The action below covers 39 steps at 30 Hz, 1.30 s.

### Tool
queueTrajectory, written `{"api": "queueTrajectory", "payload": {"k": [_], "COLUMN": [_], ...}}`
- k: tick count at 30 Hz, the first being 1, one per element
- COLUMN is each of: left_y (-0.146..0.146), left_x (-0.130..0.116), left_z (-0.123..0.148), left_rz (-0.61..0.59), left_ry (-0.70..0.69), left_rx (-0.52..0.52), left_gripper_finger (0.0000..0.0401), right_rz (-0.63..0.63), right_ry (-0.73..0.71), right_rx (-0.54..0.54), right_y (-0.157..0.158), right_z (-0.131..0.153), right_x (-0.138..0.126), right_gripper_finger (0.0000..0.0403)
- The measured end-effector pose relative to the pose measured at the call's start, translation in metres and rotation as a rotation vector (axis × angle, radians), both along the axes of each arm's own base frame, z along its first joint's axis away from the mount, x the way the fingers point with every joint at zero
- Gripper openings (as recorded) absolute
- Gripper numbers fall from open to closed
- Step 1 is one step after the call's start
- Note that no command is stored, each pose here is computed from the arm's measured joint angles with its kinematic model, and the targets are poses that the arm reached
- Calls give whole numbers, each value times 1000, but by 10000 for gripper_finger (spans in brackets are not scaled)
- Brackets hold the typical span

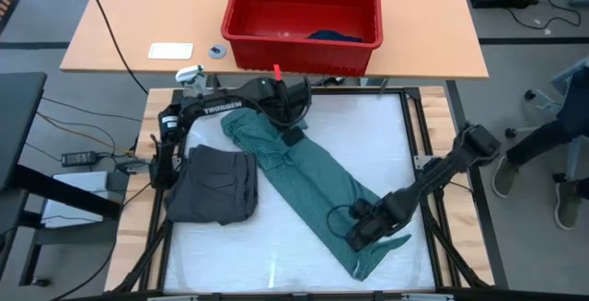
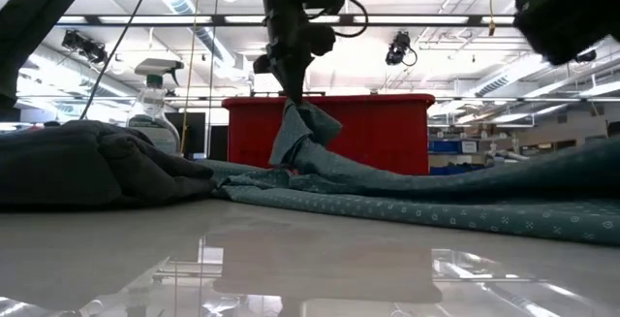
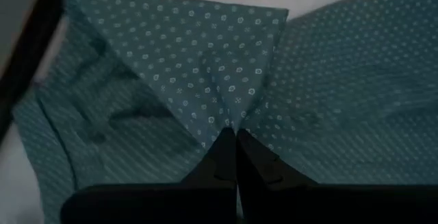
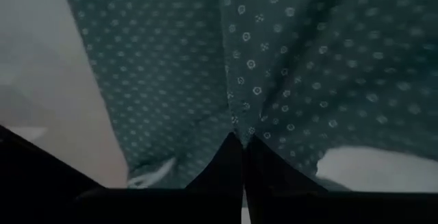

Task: Fold Laundry from Bin
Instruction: Fold the green polo shirt on the table

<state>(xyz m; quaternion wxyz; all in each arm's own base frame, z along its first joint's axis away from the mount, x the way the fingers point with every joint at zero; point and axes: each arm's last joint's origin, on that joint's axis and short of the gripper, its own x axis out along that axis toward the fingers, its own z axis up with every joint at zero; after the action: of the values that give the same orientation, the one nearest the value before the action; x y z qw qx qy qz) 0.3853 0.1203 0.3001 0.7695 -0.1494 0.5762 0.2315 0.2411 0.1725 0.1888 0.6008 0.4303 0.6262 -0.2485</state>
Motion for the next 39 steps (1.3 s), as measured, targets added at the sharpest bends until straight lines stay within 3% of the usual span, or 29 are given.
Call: {"api": "queueTrajectory", "payload": {"k": [6, 11, 15, 26, 29, 33, 39], "left_y": [-7, -6, -6, -3, -4, -21, -52], "left_x": [-3, -10, -9, -12, -7, 15, 53], "left_z": [-1, -2, -2, -2, 3, 4, -37], "left_rz": [20, 38, 40, 79, 71, -16, -88], "left_ry": [53, 131, 107, 129, 66, -135, -323], "left_rx": [8, 45, 0, -5, 1, -90, -176], "left_gripper_finger": [0, 0, 8, 132, 156, 162, 152], "right_rz": [32, 36, 51, 151, 138, 98, -7], "right_ry": [-19, -75, -113, -218, -191, -147, 82], "right_rx": [51, 91, 111, 117, 123, 113, -124], "right_y": [11, 14, 11, 7, 6, 0, -23], "right_z": [-19, -15, -1, 29, 31, 39, 32], "right_x": [13, 17, 14, -1, -5, -15, -41], "right_gripper_finger": [13, 36, 66, 199, 214, 213, 202]}}
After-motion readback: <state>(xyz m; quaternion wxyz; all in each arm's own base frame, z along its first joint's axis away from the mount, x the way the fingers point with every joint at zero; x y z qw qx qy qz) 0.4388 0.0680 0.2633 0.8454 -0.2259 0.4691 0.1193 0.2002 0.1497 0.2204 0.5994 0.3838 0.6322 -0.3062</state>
